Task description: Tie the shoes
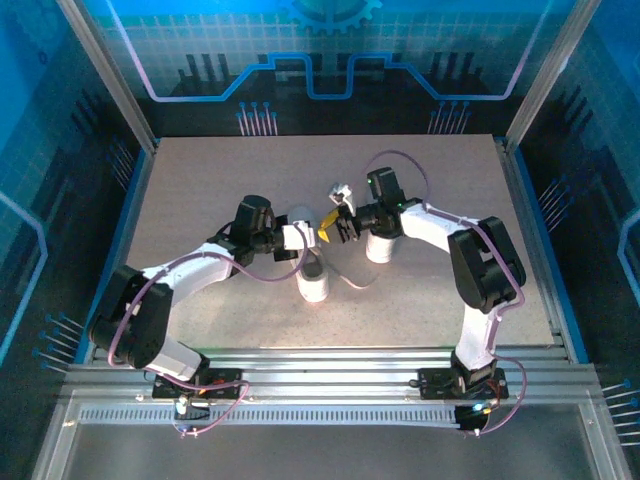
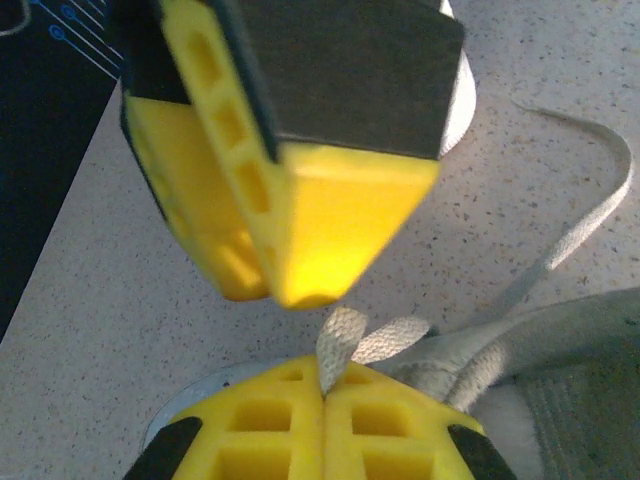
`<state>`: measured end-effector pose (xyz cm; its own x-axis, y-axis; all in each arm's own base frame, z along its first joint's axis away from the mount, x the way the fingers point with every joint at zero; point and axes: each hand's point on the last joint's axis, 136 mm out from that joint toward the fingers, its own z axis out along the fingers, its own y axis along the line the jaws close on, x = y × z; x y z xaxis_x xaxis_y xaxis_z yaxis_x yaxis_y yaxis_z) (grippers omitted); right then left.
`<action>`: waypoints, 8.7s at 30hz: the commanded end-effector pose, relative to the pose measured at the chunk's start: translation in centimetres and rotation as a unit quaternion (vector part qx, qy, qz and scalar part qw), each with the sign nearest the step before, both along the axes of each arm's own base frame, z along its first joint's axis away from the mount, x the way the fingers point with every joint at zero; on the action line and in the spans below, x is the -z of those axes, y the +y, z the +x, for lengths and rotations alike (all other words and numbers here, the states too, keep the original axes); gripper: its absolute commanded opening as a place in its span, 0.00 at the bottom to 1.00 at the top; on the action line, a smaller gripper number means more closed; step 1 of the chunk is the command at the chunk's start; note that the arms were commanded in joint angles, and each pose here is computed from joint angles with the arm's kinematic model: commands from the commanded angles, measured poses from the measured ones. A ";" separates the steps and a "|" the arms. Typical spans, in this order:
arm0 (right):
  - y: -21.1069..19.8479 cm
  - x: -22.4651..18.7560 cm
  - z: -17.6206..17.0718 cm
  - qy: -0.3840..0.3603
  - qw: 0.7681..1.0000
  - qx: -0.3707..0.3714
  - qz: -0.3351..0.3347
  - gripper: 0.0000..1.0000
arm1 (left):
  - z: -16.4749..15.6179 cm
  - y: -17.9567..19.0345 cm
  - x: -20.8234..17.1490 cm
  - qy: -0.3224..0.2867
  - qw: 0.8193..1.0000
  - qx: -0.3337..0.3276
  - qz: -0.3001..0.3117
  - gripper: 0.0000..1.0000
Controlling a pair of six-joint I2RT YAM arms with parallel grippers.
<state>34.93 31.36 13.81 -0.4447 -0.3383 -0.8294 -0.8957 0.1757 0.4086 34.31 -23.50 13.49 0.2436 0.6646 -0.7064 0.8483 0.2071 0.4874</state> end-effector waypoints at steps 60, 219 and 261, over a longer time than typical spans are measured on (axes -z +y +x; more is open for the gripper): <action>0.7 -1.6 -4.2 -0.150 0.986 -0.018 -0.071 0.06 | -0.9 0.0 -2.4 0.010 1.000 0.020 0.010 0.00; -0.9 -0.5 -0.7 -0.092 0.995 0.035 -0.036 0.00 | 0.5 -0.9 -2.6 -0.010 0.996 0.011 -0.084 0.02; -0.3 -1.1 -1.7 -0.114 0.993 -0.016 -0.032 0.02 | -1.2 -0.1 -2.9 0.133 0.990 0.019 -0.044 0.00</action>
